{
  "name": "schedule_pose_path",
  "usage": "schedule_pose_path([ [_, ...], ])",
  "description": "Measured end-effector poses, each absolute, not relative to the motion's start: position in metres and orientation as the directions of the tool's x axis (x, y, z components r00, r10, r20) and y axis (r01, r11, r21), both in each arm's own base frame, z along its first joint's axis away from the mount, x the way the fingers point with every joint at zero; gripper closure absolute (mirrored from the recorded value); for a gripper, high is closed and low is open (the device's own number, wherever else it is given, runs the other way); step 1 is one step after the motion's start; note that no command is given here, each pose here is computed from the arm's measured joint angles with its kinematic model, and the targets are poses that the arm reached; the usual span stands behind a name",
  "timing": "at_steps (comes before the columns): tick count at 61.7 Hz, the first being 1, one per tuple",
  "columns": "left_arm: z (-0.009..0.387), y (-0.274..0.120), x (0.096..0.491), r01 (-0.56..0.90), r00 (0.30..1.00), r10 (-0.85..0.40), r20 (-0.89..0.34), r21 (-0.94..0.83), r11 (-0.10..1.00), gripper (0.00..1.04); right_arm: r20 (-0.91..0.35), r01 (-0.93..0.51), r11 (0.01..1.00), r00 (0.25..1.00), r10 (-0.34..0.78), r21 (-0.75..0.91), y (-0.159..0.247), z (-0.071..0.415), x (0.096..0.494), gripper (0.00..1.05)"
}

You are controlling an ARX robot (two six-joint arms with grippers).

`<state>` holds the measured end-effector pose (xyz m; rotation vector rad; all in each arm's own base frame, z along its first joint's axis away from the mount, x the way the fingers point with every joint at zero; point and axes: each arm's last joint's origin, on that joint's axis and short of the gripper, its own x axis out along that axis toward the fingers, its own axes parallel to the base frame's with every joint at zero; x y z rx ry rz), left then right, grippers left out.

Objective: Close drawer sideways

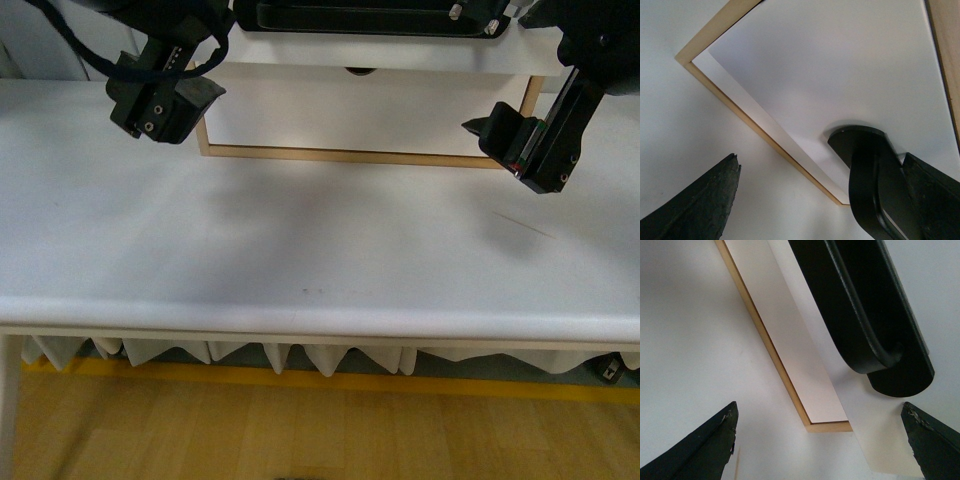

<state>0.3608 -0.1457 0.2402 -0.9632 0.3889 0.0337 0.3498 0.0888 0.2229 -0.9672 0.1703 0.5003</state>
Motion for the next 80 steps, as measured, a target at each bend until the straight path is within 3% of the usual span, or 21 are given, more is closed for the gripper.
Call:
schedule_pose_path([
  [36, 0.244, -0.162, 0.406, -0.198, 0.928, -0.155, -0.339, -0.801, 0.565, 0.06, -0.327, -0.429, 0.495, 0.902, 0.283, -0.755, 0.079, 0.226, 0.399, 0.09],
  [67, 0.243, -0.163, 0.414, -0.208, 0.926, -0.160, -0.343, -0.814, 0.542, 0.06, -0.325, -0.426, 0.514, 0.904, 0.278, -0.745, 0.079, 0.225, 0.406, 0.09],
  [80, 0.235, -0.157, 0.400, -0.216, 0.925, -0.150, -0.348, -0.810, 0.546, 0.06, -0.324, -0.428, 0.517, 0.903, 0.284, -0.741, 0.078, 0.227, 0.398, 0.09],
])
